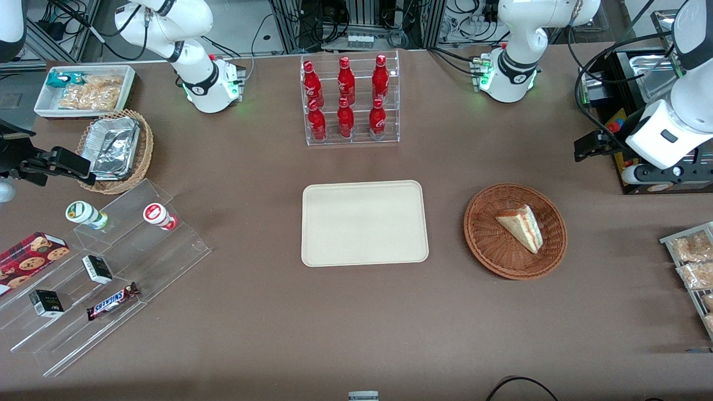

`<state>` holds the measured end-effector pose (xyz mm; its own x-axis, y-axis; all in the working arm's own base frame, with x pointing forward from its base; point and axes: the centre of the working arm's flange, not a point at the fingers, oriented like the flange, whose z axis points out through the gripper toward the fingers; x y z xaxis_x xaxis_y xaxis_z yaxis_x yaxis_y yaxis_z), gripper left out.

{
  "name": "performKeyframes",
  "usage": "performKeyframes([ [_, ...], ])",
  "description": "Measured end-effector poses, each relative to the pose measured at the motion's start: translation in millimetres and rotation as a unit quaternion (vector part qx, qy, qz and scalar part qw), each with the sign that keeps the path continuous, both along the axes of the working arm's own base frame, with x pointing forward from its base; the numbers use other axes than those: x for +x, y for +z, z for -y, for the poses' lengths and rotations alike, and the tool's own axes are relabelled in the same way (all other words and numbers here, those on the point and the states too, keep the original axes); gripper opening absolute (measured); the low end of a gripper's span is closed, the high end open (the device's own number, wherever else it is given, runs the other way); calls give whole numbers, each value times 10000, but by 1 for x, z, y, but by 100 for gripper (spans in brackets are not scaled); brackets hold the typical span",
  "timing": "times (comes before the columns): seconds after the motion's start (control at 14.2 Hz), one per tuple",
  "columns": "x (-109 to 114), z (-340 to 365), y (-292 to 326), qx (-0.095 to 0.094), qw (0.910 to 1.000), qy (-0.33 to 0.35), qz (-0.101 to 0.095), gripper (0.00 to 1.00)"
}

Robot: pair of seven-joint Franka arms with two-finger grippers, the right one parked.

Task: Place sandwich from basket to tray
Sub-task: 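Move the left gripper over the wrapped sandwich in the wicker basket, then lower the left gripper and close it on the wrapped sandwich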

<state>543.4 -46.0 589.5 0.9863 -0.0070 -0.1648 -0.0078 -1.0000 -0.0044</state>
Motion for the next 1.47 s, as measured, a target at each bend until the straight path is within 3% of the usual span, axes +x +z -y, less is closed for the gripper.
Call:
performKeyframes([
  [0.21, 0, 2, -3, 0, 10000, -22, -39, 100],
  [0.56, 18, 5, -61, 25, 9989, -33, -465, 100],
  [0.7, 32, 6, -99, 23, 9986, -31, -526, 100],
  [0.91, 39, 7, -166, 9, 9992, -29, -399, 100],
  [1.12, 28, 12, -219, 10, 9997, -17, -263, 100],
  [1.33, 17, 11, -257, 102, 9973, 727, 22, 100],
  [1.47, 10, 13, -275, 155, 9892, 1425, 290, 100],
])
